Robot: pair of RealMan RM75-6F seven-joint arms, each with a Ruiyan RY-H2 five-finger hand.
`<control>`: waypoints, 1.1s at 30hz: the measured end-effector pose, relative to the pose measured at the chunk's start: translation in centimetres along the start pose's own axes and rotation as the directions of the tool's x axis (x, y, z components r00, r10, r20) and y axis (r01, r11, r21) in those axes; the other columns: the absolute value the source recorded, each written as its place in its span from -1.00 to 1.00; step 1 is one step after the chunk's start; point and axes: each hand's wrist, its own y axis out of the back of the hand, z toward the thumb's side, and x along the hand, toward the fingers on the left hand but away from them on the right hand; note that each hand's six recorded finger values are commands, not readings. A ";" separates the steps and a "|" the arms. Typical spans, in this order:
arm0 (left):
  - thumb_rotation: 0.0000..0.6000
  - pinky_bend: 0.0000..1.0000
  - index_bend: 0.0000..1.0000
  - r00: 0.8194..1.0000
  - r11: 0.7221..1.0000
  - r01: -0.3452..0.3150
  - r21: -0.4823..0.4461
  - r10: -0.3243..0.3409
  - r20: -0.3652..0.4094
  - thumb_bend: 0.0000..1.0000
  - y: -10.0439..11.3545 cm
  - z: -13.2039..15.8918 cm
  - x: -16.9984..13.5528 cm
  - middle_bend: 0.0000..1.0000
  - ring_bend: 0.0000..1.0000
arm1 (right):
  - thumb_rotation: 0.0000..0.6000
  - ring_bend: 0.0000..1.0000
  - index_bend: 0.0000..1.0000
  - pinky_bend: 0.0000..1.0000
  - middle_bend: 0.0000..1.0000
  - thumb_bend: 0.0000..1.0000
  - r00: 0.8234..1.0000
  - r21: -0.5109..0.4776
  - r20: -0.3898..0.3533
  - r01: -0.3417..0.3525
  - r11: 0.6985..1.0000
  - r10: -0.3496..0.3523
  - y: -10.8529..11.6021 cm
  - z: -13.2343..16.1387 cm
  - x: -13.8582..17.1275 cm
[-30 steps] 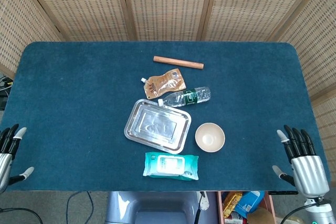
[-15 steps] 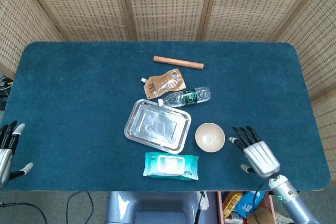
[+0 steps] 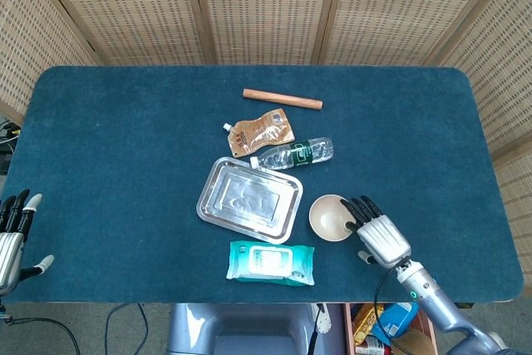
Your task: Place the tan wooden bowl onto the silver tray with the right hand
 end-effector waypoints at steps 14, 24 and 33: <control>1.00 -1.00 -1.00 1.000 1.000 0.002 -0.005 -0.002 -0.007 -1.00 0.0 -0.2 0.1 -1.00 -1.00 | 1.00 -1.00 0.24 -1.00 -1.00 -0.13 0.997 0.008 -0.032 0.068 0.998 -0.067 1.3 1.2 -1.3; 1.00 -1.00 -1.00 0.999 1.000 0.016 -0.013 -0.016 -0.035 -1.00 -0.2 -0.9 0.9 -1.00 -1.00 | 1.00 -1.00 0.26 -1.00 -1.00 -0.13 0.974 0.091 -0.161 0.174 0.981 -0.158 7.6 5.3 -5.0; 1.00 -1.00 -1.00 0.997 0.999 0.025 -0.026 -0.027 -0.073 -1.00 -0.2 -1.8 1.8 -1.00 -1.00 | 1.00 -1.00 0.26 -1.00 -1.00 -0.13 0.946 0.224 -0.321 0.122 0.967 -0.045 9.8 12.1 -12.0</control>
